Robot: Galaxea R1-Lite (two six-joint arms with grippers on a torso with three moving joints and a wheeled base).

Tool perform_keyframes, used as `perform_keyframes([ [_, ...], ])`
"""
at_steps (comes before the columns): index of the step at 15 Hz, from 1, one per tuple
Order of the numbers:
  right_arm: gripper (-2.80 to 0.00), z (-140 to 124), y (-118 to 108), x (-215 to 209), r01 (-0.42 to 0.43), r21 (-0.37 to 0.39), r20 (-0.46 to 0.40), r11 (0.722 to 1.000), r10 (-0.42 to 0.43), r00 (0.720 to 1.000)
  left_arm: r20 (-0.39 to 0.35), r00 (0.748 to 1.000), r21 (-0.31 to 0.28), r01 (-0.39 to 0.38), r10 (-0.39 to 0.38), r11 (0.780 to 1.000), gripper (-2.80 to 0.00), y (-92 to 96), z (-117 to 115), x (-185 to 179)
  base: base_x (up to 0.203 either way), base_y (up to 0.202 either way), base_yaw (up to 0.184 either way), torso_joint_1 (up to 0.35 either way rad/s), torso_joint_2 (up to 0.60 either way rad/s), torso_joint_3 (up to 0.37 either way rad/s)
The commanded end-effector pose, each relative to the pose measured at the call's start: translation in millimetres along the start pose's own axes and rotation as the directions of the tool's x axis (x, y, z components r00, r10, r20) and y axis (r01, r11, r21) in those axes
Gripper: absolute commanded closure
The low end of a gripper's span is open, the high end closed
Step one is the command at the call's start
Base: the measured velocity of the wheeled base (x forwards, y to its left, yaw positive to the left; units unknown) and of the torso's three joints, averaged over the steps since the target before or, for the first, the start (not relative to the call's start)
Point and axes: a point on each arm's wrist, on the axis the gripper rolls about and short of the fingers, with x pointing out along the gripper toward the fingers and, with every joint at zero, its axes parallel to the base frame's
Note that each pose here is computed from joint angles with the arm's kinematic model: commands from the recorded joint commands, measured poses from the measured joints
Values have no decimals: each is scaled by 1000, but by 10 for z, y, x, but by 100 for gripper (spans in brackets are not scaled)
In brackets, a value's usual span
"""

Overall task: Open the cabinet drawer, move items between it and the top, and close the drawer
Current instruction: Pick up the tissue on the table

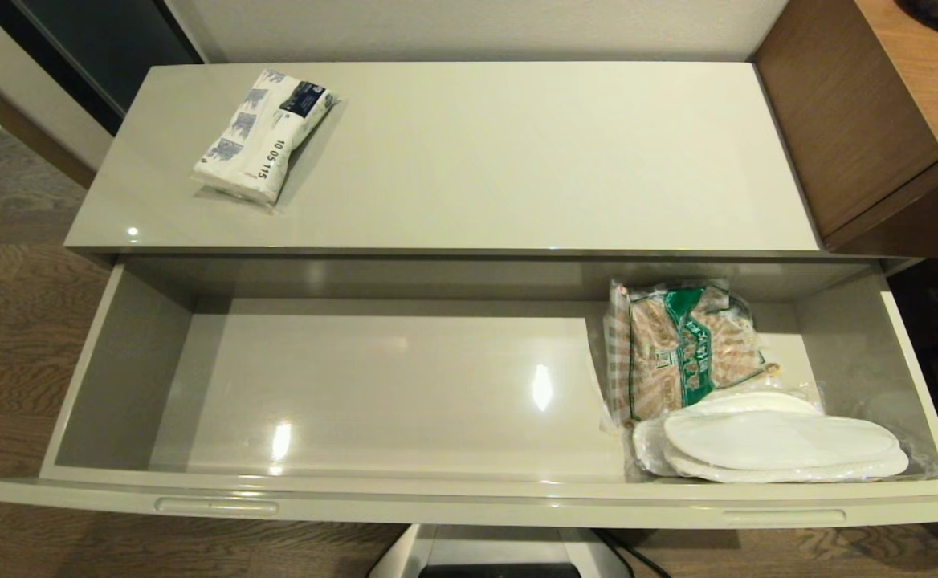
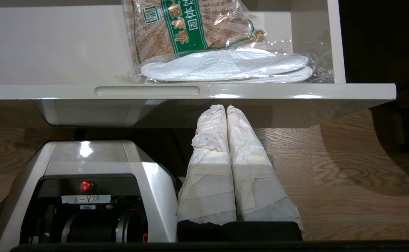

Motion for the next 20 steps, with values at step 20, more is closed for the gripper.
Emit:
perform_keyframes([
  [20, 0, -8, 0, -17, 0, 0, 22, 1000, 0, 1000, -522, 846, -187, 12, -110, 982, 0, 209, 2032, 2037, 0, 0, 0, 0, 0, 0],
])
